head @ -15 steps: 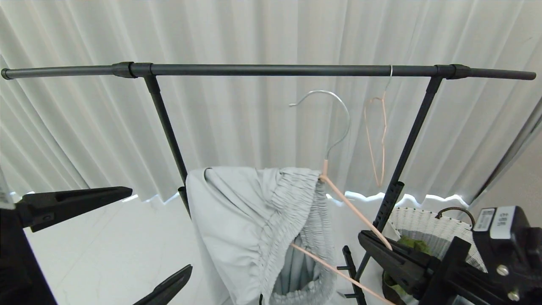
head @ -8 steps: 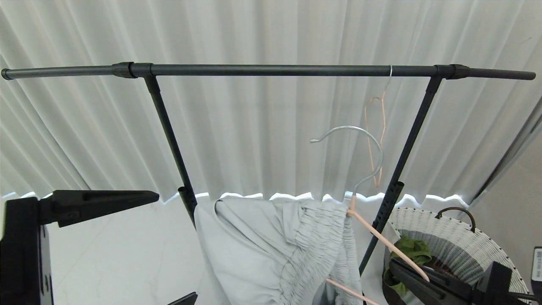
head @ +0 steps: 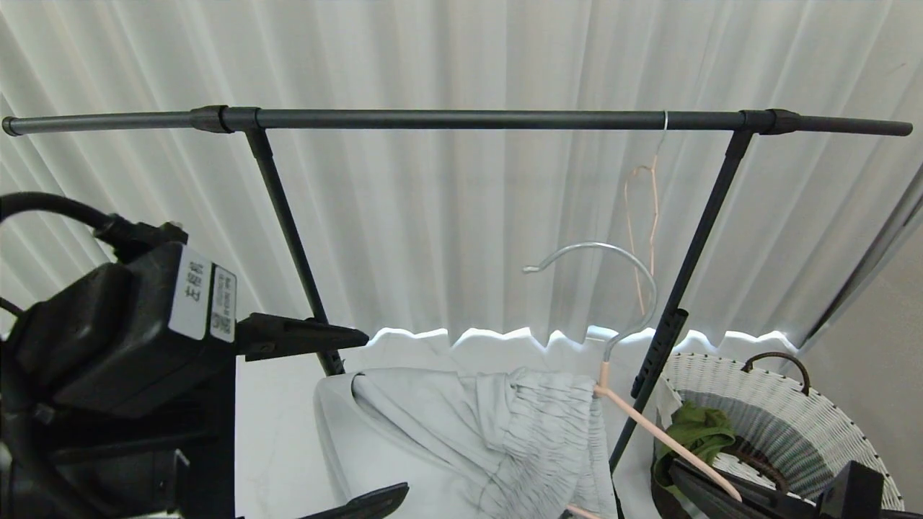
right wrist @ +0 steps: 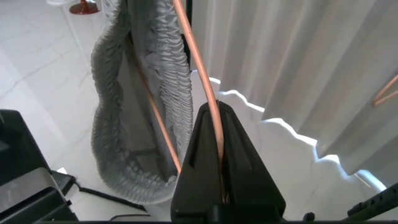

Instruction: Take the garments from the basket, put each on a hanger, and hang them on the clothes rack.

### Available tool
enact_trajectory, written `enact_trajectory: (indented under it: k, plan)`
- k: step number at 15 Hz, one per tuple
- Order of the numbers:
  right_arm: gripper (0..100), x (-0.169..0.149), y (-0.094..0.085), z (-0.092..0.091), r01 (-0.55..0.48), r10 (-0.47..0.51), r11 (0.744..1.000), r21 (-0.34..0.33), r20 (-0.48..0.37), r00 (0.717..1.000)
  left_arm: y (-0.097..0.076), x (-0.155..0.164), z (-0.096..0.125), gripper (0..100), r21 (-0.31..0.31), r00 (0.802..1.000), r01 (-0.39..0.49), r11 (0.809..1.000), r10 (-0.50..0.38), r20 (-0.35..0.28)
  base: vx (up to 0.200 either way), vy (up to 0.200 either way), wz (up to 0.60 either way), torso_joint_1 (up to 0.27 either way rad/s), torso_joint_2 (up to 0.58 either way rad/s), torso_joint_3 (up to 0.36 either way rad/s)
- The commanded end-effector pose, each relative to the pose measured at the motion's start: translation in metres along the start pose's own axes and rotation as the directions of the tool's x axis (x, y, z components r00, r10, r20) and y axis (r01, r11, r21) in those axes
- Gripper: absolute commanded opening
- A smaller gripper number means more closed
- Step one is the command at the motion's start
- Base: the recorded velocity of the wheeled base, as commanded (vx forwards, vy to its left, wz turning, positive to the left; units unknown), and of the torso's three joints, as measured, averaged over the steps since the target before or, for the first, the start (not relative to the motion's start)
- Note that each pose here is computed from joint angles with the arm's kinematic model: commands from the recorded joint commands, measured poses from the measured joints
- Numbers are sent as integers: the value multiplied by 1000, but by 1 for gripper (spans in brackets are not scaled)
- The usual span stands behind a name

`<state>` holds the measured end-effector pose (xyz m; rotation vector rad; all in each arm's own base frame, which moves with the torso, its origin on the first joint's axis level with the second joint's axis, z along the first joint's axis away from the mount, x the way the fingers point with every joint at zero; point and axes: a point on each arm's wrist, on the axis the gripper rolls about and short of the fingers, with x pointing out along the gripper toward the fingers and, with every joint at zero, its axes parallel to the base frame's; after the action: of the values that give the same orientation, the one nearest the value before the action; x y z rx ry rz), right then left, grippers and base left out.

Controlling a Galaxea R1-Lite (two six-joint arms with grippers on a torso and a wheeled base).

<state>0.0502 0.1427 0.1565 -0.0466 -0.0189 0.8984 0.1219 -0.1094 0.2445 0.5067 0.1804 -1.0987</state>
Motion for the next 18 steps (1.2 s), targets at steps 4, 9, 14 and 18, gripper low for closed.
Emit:
enact_trajectory:
  k: [4,9,14,18]
  plan:
    - [0,2,-2,2,14,-14,1000,5,5,1000,24,15,-11,100,-10,1000,-8,1000,7,-15,0,0,0,0,0,0]
    - [0,11,-20,8,41,-41,999,0,32,999,39,21,-6,100,-9,999,-30,1000,30,22,0,0,0,0,0,0]
    - [0,26,-43,10,76,-75,997,-26,30,997,48,24,0,100,-5,999,-22,1000,22,49,0,0,0,0,0,0]
    - [0,36,-46,4,57,-58,998,-32,-7,998,50,28,-1,100,-9,999,-17,1000,18,42,0,0,0,0,0,0]
